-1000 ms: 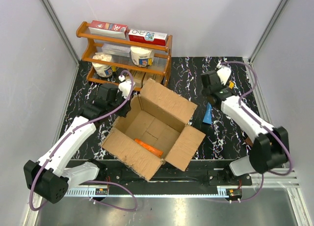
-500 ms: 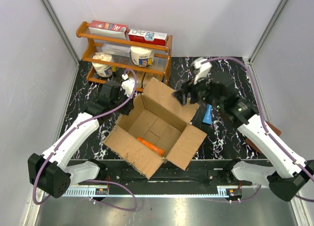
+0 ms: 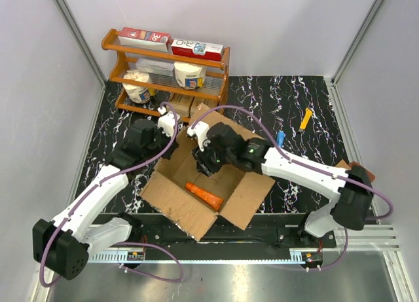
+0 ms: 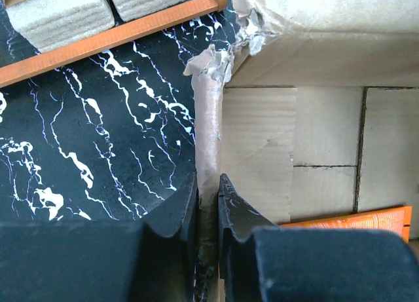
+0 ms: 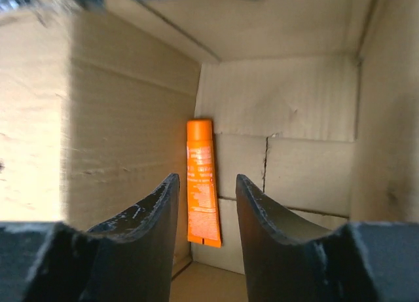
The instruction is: Unpack the express box
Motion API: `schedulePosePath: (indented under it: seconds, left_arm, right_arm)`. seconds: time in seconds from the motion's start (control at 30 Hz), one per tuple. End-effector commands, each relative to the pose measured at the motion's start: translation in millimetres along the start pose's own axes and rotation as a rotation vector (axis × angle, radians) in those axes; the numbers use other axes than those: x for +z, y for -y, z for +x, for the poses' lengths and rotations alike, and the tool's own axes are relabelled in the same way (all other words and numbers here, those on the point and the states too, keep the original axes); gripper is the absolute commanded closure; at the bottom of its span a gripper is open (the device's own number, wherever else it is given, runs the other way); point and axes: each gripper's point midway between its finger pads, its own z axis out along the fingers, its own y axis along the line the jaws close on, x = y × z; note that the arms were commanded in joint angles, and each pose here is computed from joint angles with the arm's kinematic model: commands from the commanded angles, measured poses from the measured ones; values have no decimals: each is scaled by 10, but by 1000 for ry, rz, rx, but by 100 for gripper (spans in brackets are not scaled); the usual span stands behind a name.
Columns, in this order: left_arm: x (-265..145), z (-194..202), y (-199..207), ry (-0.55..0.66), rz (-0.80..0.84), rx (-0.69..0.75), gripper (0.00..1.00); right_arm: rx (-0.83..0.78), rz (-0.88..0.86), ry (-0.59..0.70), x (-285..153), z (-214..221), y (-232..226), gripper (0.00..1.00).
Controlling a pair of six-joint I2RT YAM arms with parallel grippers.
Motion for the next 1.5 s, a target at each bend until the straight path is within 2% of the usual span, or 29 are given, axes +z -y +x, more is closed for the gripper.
schedulePosePath:
  seconds: [0.0, 0.17, 0.33, 0.43, 0.63, 0.83, 1.07, 1.2, 1.4, 1.47]
  left_arm:
    - [-72, -488, -7, 209, -1, 26, 99]
    - [-21, -395, -42, 165, -17, 19, 100]
    - [-8, -426, -69, 157, -30, 9, 100]
    - [-1, -433, -83, 147, -36, 4, 100]
    - [-21, -489, -90, 151, -40, 1, 100]
    - [-38, -513, -112, 164, -54, -1, 100]
    - [-40, -520, -110, 166, -55, -13, 100]
    - [-40, -517, -115, 158, -57, -16, 100]
    - [-31, -513, -110, 149, -53, -17, 100]
    - [-32, -518, -113, 146, -55, -18, 100]
  right_arm:
    - [1, 18, -65, 168, 216, 0, 53]
    - [-42, 3, -168, 318, 514, -49, 41]
    - [-87, 12, -343, 398, 913, -98, 37]
    - [-115, 10, -399, 413, 1040, -92, 34]
    - [-119, 0, -467, 473, 1243, -97, 29]
    - [-116, -69, -538, 561, 1453, -175, 28]
    - [-139, 37, -593, 696, 1642, 46, 27]
    - [-147, 86, -598, 739, 1713, 143, 31]
    - [-158, 117, -564, 739, 1717, 200, 49]
    - [-164, 135, -550, 727, 1699, 232, 60]
